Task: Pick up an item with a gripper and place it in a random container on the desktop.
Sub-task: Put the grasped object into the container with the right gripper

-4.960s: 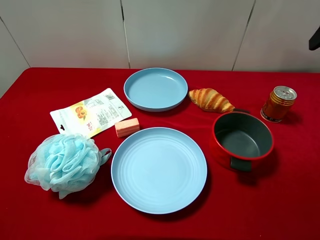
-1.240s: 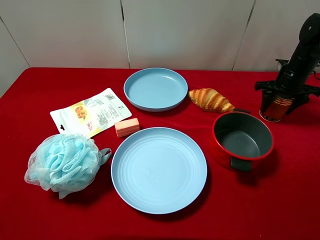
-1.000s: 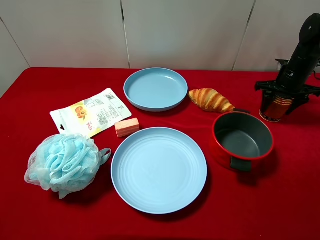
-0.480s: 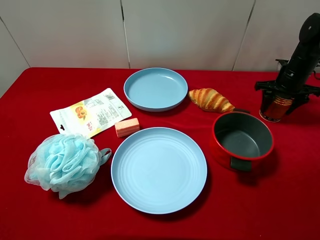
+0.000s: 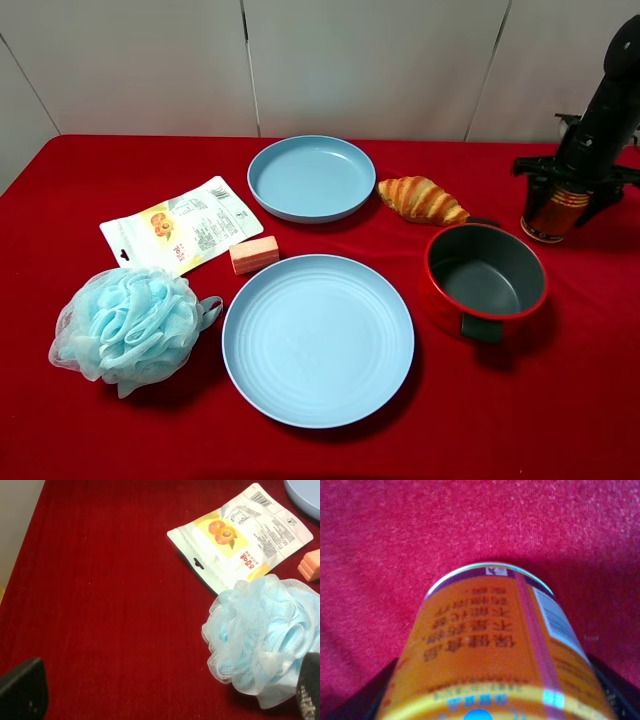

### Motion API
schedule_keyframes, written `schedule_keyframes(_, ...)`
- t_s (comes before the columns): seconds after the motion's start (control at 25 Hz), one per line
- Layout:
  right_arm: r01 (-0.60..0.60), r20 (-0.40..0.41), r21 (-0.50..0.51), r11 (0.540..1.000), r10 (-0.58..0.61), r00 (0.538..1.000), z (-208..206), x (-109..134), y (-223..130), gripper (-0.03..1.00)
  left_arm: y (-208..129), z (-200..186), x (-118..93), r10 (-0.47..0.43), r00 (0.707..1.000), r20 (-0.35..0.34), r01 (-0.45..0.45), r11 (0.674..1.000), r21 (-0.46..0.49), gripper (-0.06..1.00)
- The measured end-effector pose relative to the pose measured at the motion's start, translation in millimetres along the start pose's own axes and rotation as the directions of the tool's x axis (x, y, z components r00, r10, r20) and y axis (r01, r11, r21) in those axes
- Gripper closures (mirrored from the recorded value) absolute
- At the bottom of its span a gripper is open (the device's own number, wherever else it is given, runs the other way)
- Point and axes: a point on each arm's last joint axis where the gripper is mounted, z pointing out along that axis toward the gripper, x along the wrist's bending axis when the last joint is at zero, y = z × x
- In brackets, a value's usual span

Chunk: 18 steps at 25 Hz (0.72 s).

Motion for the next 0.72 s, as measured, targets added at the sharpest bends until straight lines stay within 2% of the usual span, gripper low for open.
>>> schedule_keyframes(0.72,-0.006,-0.026,-0.082,0.997,0.004,1.000,-78.9,3.5,-22.6,0.48,0.0,0.0,0.0,0.000,1.000,0.000,0.000,1.000,0.000,-0.05)
